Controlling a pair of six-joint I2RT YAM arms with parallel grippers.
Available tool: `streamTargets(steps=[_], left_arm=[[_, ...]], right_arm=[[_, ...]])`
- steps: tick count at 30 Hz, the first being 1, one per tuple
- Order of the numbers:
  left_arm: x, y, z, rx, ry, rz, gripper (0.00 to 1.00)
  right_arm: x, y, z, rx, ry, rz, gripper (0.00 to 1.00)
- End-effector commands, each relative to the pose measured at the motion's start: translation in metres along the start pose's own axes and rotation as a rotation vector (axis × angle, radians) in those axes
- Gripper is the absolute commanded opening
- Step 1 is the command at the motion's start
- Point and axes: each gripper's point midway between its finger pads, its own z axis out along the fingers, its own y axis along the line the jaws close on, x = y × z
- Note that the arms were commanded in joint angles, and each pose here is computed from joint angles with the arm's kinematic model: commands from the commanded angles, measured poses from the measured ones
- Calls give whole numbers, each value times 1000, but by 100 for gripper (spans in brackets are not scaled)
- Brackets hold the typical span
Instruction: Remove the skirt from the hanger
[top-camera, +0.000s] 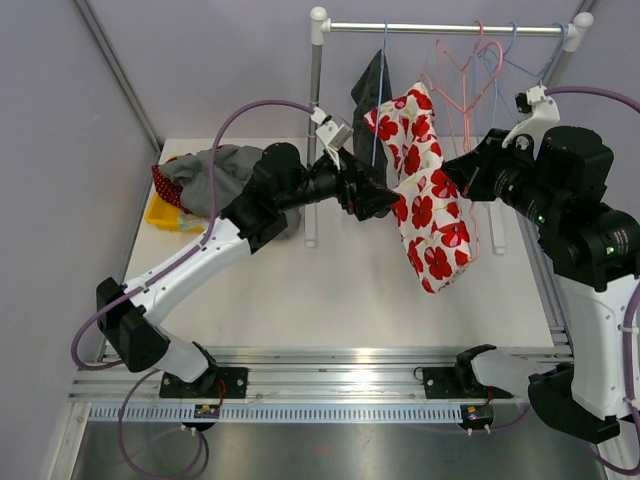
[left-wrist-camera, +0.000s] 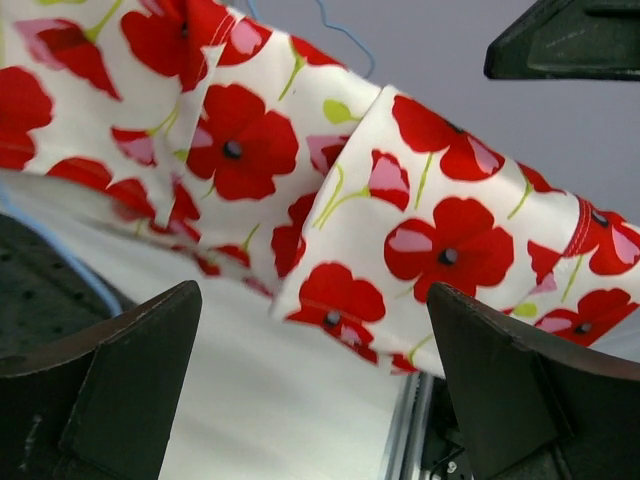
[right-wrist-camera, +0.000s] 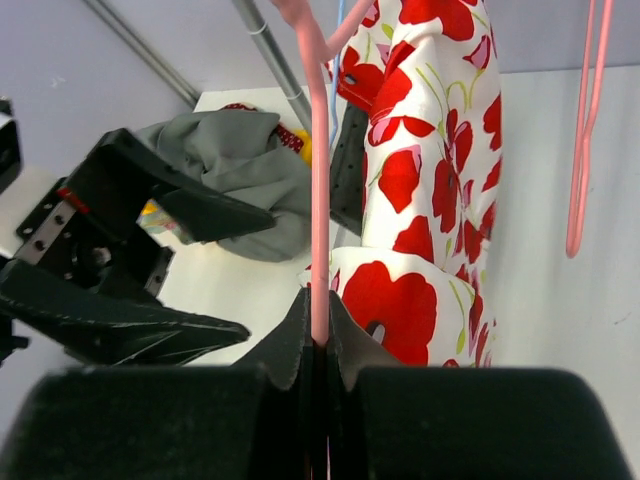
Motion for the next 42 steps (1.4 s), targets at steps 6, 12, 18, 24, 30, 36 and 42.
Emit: streamTargets(steps=[6, 12, 18, 24, 30, 36, 42], left_arm=[[-27, -33, 27, 165, -134, -10, 99], [-9, -25, 50, 170, -93, -56, 99], [0, -33, 58, 185, -76, -73, 63], [-5, -39, 38, 120, -81, -77, 0], [-11, -40, -19, -4, -101, -42, 0], [5, -23, -82, -211, -90, -22, 0], [35, 41, -158, -662, 25, 47, 0]], right_arm=[[2, 26, -15, -130, 4, 65, 0], [-4, 31, -25, -142, -21, 87, 0], [-10, 33, -28, -148, -38, 86, 0], [-6, 28, -21, -131, -41, 86, 0], [-4, 18, -11, -90, -49, 71, 0], [-12, 7, -5, -32, -73, 30, 0], [-35, -14, 3, 110, -131, -5, 0]])
